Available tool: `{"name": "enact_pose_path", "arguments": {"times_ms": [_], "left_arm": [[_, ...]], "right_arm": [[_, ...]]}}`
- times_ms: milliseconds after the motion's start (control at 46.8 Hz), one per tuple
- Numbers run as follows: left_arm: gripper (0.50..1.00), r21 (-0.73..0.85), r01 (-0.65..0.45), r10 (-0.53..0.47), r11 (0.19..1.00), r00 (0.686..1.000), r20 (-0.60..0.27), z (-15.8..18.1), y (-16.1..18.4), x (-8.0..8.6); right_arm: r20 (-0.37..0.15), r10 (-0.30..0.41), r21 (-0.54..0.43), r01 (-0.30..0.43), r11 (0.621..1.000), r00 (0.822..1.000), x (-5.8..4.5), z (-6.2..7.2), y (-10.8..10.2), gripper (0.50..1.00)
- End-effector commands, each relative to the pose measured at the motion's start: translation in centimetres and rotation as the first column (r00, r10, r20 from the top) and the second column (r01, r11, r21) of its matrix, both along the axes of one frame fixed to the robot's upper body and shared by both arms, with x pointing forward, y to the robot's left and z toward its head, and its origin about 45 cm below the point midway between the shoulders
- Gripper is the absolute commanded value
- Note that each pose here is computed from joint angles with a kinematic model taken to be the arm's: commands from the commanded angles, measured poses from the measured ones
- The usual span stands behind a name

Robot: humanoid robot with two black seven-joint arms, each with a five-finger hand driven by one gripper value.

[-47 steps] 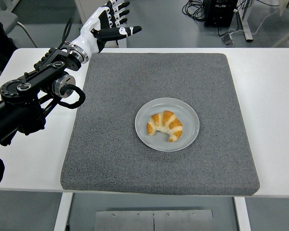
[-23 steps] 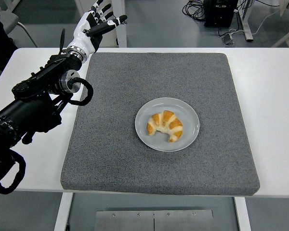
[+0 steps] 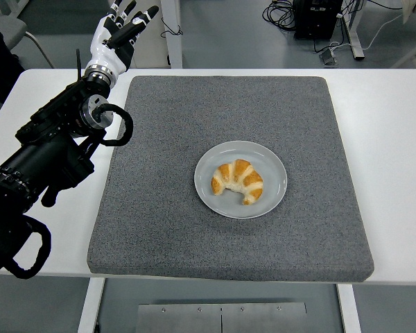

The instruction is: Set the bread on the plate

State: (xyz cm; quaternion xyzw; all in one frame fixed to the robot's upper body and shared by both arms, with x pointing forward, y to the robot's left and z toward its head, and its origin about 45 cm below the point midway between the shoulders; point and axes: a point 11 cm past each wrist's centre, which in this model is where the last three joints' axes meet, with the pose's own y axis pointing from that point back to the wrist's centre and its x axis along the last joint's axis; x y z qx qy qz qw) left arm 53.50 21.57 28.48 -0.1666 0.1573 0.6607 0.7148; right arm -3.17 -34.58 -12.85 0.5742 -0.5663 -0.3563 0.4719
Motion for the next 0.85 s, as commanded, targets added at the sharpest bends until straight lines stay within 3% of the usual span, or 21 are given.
{"name": "enact_pose_path", "arguments": {"times_ms": [0, 321, 833], "left_arm": [[0.957, 0.0, -0.003, 0.003, 1.0, 1.0, -0.008, -0.4, 0.1, -0.1], [0.957, -0.011, -0.016, 0.016, 1.0, 1.0, 0.004, -2.1, 0.6, -0.7], [0.957, -0.008, -0.043, 0.043, 0.999, 0.998, -0.053, -5.7, 2.3, -1.9]], "right_arm": [[0.001, 0.0, 0.0, 0.0, 1.0, 1.0, 0.1, 0.0, 0.0, 1.0], [0.008, -0.003, 0.007, 0.003, 1.0, 1.0, 0.4, 0.0, 0.2, 1.0], [0.005, 0.002, 0.013, -0.002, 1.0, 1.0, 0.3, -0.1, 0.4, 1.0]]}}
